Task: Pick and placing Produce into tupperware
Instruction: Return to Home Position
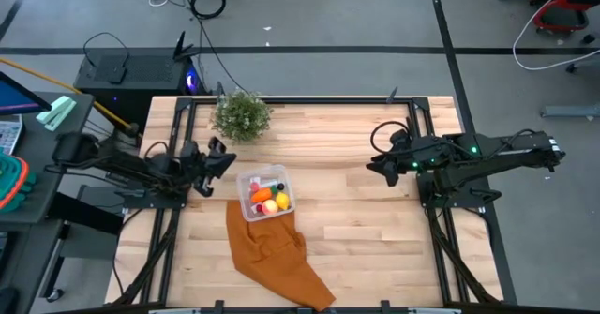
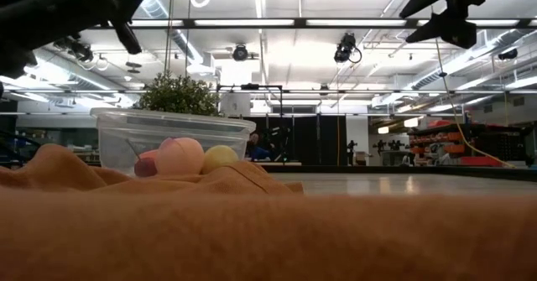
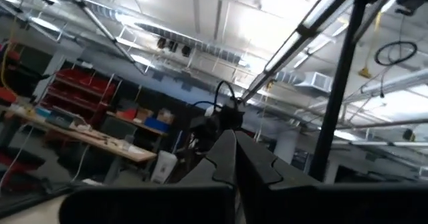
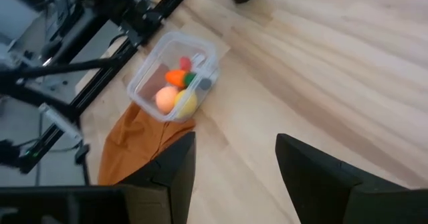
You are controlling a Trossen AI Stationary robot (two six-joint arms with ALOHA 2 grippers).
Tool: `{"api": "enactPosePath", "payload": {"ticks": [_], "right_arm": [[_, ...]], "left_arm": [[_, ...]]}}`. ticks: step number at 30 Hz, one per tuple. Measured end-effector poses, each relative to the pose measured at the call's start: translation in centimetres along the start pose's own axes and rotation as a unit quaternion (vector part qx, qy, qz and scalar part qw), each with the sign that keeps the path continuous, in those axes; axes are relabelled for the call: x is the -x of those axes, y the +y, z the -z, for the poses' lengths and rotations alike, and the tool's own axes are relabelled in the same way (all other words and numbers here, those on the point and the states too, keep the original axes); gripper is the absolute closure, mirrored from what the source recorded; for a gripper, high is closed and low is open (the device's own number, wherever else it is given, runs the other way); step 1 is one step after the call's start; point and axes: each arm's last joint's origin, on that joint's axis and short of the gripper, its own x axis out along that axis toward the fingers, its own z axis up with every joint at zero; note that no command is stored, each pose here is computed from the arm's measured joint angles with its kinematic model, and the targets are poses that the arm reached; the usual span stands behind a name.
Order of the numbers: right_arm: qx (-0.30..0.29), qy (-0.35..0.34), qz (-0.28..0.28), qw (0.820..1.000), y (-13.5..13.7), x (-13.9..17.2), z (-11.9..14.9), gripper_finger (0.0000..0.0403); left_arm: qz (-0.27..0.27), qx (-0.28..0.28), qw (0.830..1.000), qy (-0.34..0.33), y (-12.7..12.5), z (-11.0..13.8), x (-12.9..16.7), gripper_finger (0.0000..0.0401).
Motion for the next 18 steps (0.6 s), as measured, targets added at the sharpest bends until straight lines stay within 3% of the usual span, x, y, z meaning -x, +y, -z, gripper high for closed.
{"api": "enactPosePath", "payload": {"ticks": [8,14,18], "right_arm": [[0.001,-0.023,0.024,0.999,-0.2,0.0,-0.1,0.0229],[-0.009,-0.024,0.024,0.999,-0.2,0.0,-0.1,0.0229],[-0.024,-0.024,0.024,0.999,-0.2,0.0,-0.1,0.0229]], "left_arm": [[0.067,-0.018,0.997,0.017,0.3,-0.5,0.0,0.0387],[0.037,0.018,0.995,0.096,1.1,0.5,0.2,0.0396],[0.045,0.044,0.990,0.126,1.1,0.5,0.5,0.0394]]}}
